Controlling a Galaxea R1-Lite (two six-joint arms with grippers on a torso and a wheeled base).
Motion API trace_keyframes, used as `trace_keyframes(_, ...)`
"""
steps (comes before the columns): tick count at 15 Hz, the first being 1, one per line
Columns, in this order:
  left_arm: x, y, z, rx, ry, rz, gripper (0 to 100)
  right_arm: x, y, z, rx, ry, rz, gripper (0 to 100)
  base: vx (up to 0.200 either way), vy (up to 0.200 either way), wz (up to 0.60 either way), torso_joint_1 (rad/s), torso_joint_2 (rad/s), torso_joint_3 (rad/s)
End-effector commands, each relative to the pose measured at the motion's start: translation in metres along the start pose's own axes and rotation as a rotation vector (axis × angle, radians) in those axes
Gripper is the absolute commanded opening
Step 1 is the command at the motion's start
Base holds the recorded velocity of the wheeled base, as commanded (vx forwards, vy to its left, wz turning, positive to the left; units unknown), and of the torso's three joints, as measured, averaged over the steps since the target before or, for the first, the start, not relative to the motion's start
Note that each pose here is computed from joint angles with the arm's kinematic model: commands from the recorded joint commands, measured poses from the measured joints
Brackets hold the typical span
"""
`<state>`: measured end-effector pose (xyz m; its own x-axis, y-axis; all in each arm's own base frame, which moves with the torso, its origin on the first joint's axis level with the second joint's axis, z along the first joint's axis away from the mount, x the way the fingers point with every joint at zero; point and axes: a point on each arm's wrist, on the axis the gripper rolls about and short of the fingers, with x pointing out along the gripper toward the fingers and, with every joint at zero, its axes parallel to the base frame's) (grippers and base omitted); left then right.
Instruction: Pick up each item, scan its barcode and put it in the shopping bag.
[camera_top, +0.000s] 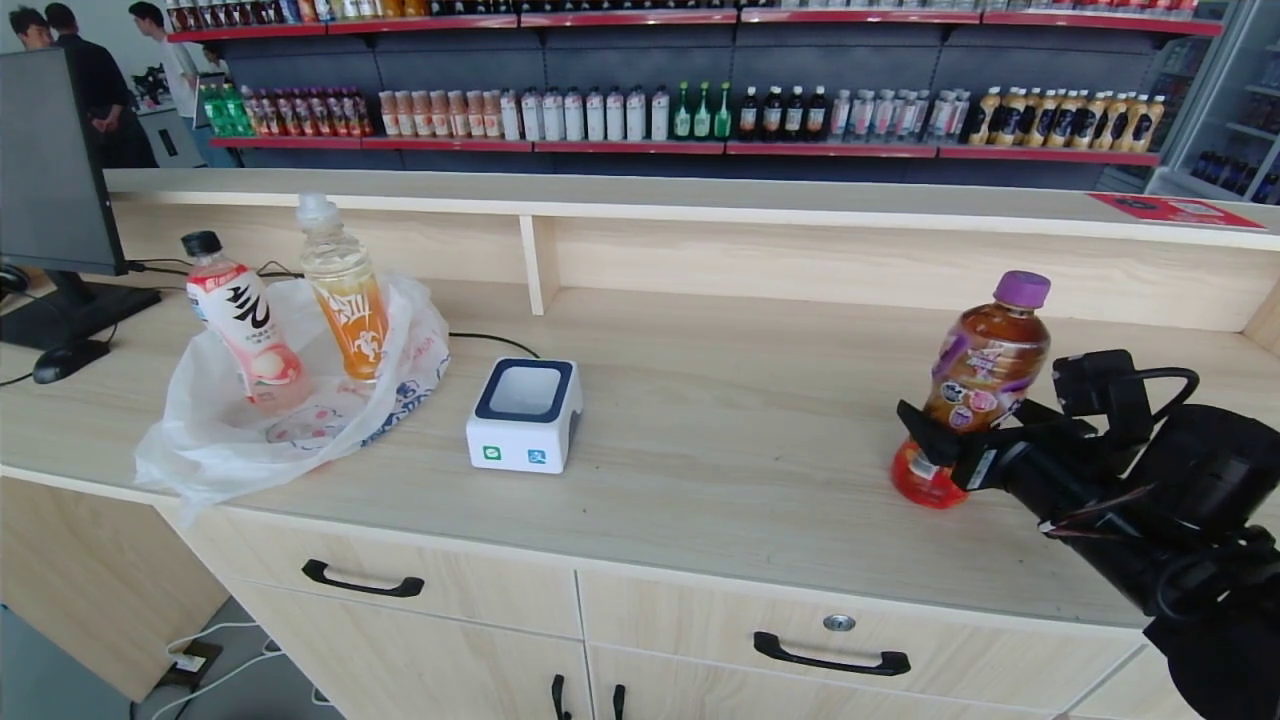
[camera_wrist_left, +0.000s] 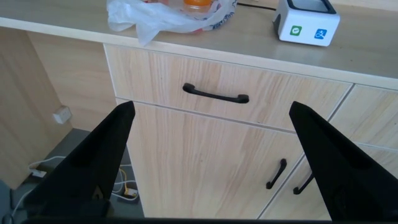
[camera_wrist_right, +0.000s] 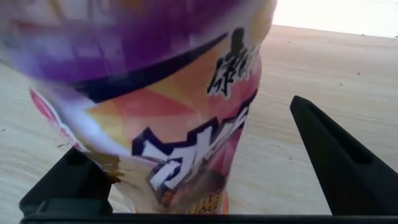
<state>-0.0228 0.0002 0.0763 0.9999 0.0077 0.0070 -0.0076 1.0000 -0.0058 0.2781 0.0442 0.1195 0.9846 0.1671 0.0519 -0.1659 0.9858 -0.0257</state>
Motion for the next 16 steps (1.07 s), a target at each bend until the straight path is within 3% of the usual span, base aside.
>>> trace_keyframes(1,0.000,0.000,0.000,0.000,-0.001,0.002,100,0.003,0.000,0.001,-0.001,-0.011,-0.009,100,0.000,0.000,0.00,0.000,0.00,0.000)
trace_keyframes(10,0.000,0.000,0.000,0.000,0.001,0.002,100,-0.002,0.003,0.010,0.002,-0.038,-0.023,100,0.000,0.000,0.00,0.000,0.00,0.000)
trace_keyframes(14,0.000,0.000,0.000,0.001,0.001,0.000,100,-0.007,0.019,0.011,-0.003,-0.036,0.030,100,0.000,0.000,0.00,0.000,0.00,0.000)
trace_keyframes(16,0.000,0.000,0.000,0.000,-0.001,0.000,100,-0.008,0.018,0.012,-0.021,-0.035,-0.007,100,0.000,0.000,0.00,0.000,0.00,0.000)
